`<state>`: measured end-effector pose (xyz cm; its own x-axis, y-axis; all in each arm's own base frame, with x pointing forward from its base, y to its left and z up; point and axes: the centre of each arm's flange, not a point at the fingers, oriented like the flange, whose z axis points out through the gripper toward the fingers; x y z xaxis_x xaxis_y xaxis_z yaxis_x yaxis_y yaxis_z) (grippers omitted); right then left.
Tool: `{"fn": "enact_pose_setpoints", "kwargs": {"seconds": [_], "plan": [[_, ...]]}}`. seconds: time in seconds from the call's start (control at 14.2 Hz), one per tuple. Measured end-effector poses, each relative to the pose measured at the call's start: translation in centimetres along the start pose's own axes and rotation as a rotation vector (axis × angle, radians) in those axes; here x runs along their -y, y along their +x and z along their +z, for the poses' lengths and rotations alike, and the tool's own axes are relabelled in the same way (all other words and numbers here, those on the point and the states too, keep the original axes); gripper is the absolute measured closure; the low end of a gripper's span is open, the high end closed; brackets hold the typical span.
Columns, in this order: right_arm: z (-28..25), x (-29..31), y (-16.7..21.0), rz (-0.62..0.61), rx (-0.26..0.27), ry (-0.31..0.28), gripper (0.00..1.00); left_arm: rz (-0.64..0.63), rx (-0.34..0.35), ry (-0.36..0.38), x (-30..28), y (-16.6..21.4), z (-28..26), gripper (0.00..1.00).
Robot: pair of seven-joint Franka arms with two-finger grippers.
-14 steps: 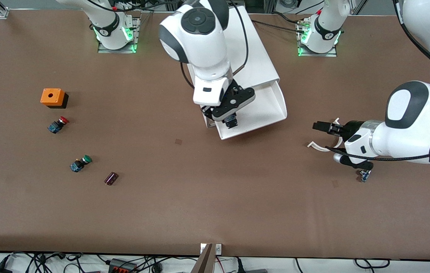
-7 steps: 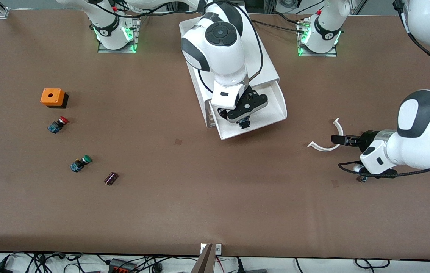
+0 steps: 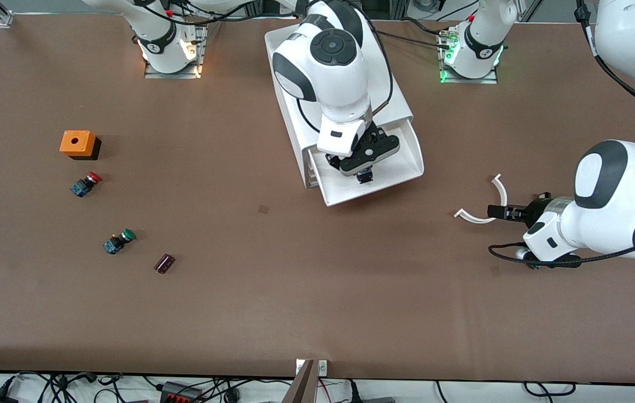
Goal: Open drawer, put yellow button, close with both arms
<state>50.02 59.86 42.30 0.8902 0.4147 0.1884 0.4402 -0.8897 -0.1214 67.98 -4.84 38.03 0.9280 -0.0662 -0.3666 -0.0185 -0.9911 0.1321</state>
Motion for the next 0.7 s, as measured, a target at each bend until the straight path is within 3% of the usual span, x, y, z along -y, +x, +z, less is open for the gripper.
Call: {"fn": "enact_pose_setpoints", "kwargs": {"seconds": [0.35, 0.42, 0.7], "plan": [[1.23, 0.84, -0.81, -0.009, 0.036, -0.01, 0.59, -0.001, 0.004, -0.001, 0.05, 0.13, 0.25, 0.0], [1.24, 0.82, -0.79, -0.004, 0.036, -0.011, 0.55, -0.001, 0.0, -0.001, 0.04, 0.21, 0.29, 0.0], [1.09, 0.59, -0.59, 0.037, 0.029, -0.012, 0.15, -0.02, -0.005, -0.001, -0.36, 0.44, 0.62, 0.0]]}}
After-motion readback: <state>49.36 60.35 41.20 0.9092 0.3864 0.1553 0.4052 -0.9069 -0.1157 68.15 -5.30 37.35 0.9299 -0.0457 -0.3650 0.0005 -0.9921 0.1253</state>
